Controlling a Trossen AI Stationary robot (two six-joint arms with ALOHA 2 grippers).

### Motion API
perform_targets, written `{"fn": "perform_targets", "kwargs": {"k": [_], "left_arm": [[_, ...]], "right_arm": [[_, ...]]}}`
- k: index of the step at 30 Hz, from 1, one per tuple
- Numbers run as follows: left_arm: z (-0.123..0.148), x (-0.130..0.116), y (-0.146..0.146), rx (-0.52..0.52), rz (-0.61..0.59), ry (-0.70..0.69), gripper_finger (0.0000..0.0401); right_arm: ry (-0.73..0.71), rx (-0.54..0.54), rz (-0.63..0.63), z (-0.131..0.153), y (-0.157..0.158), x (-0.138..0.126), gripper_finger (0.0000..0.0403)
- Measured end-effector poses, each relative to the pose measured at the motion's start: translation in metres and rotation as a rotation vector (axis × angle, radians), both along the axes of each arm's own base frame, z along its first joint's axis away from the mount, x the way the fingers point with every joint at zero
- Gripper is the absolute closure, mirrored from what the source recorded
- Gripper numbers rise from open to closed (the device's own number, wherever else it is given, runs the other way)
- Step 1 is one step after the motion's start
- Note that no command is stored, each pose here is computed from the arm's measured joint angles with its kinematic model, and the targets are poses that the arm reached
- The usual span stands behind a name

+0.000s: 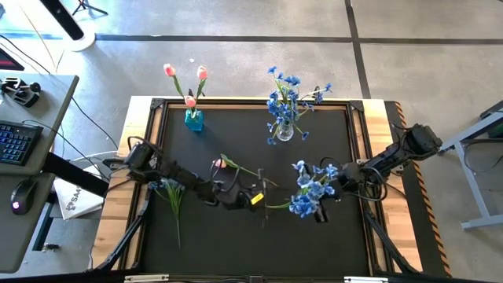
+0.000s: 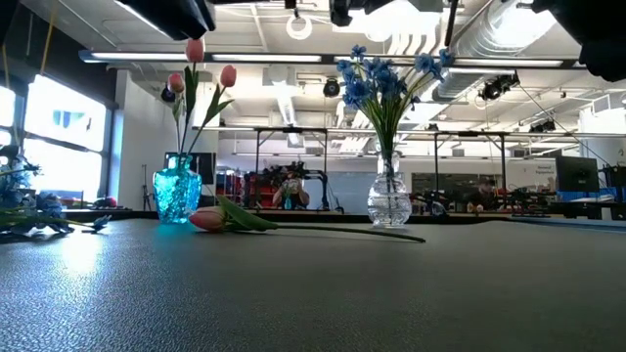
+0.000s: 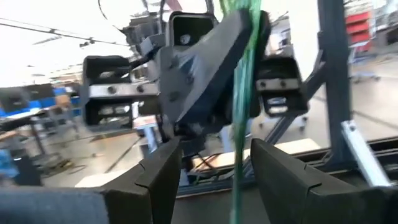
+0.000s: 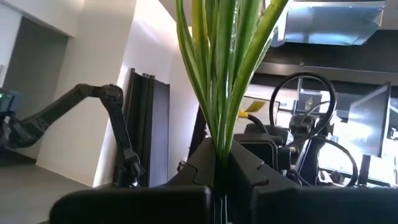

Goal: Sort flowers into vase by color
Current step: Put the blue flowers into the transparent flower vase

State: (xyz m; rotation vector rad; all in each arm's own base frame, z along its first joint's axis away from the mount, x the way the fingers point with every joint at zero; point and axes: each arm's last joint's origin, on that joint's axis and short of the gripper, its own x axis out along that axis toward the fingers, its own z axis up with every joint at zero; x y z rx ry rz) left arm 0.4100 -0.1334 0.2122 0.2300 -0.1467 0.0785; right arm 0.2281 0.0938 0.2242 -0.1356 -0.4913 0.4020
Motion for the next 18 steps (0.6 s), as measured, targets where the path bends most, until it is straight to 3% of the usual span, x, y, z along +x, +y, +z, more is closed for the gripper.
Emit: {"fn": "perform_targets", "kwargs": {"k": [7, 16, 18], "left_arm": [[0.005, 0.007, 0.0, -0.016, -0.115, 0.025, 0.0261], [0.004, 0.004, -0.01, 0.033, -0.118, 0.031, 0.0383], [0.004, 0.003, -0.011, 0.041, -0.112, 0.031, 0.0393]], "right_arm": [[0.01, -0.011, -0.022, -0.001, 0.0, 0.001, 0.0396], [0.047, -0.001, 0.01, -0.003, 0.001, 0.002, 0.0396], [0.048, 0.002, 0.011, -0.003, 0.001, 0.002, 0.0393]]}}
